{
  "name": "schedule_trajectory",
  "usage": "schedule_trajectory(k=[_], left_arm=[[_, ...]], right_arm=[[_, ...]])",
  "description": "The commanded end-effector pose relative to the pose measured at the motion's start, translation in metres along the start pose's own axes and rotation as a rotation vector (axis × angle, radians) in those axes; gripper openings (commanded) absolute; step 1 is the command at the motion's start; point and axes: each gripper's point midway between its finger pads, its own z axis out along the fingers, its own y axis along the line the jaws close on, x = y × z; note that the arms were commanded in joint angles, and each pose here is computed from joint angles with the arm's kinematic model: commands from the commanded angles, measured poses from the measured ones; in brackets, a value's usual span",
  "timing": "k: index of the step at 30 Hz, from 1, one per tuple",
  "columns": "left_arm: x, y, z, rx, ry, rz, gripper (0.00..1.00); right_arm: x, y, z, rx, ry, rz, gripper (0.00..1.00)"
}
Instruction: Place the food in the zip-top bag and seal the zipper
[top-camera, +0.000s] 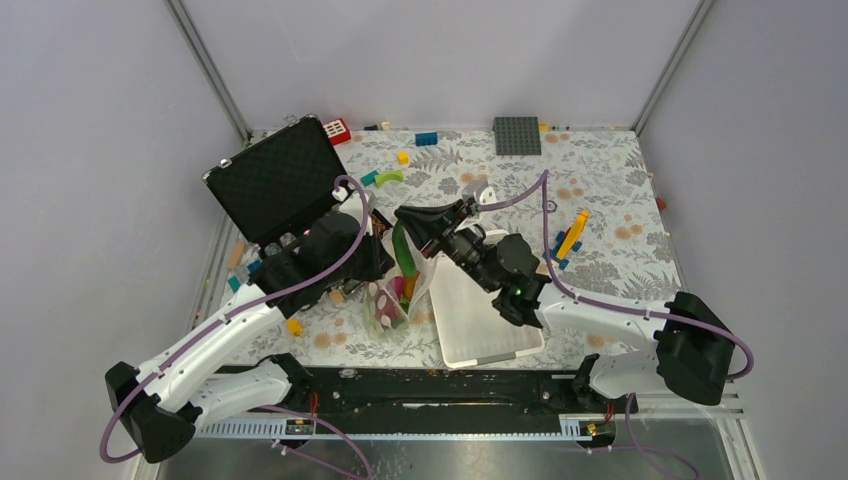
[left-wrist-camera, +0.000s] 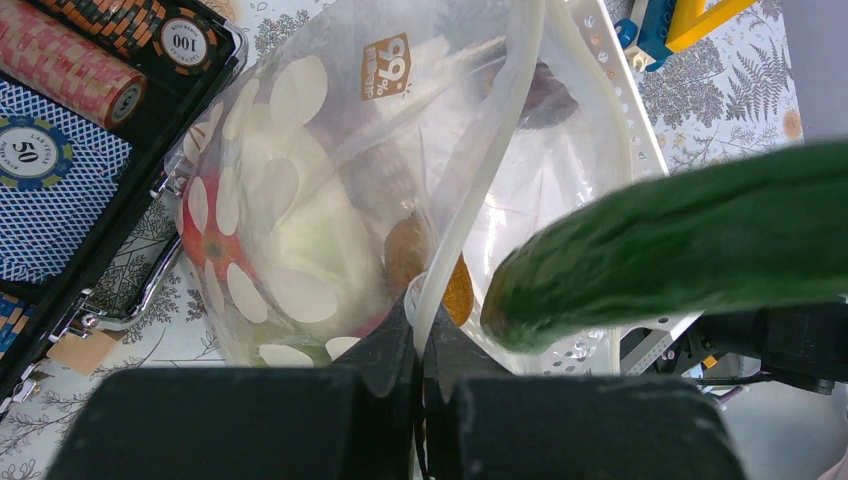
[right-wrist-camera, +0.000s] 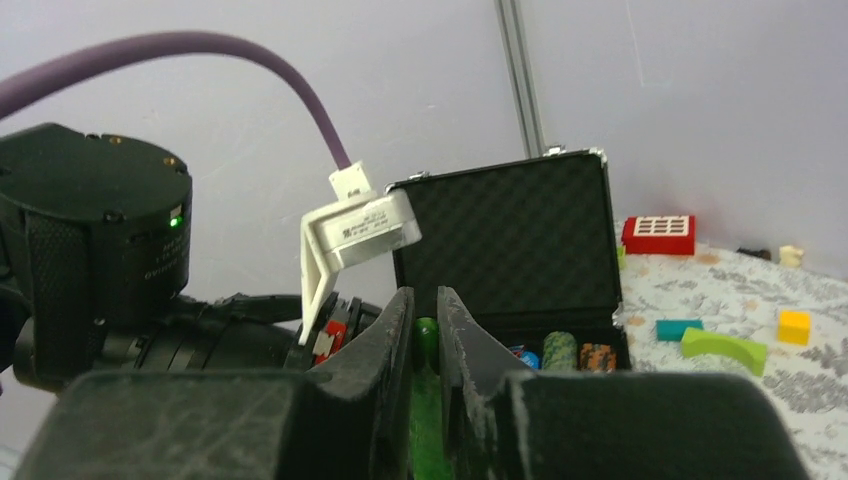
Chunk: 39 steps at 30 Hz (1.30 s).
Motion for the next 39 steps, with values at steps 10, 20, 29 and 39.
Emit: schedule_trajectory(k=[10, 20, 29, 39], left_arm=[[-0.024, -0.010, -0.011, 0.031, -0.086, -0.020, 0.00], [-0.022, -0.010, -0.012, 0.037, -0.087, -0.019, 0.00], [-0.023, -0.012, -0.015, 0.056, -0.097, -0.017, 0.00], [-0.023, -0.012, -0.017, 0.059, -0.105, -0.019, 0.00]], right_arm=[[0.044, 0.009, -0.027, 0.087, 0.101, 0.091, 0.00], [0.072, -0.017, -0.031, 0.285, 0.220, -0.023, 0.12], [0.070, -0.015, -0.025, 0.311, 0.274, -0.128, 0.43], [0.036, -0.006, -0.019, 0.242, 0.228, -0.265, 0.87]])
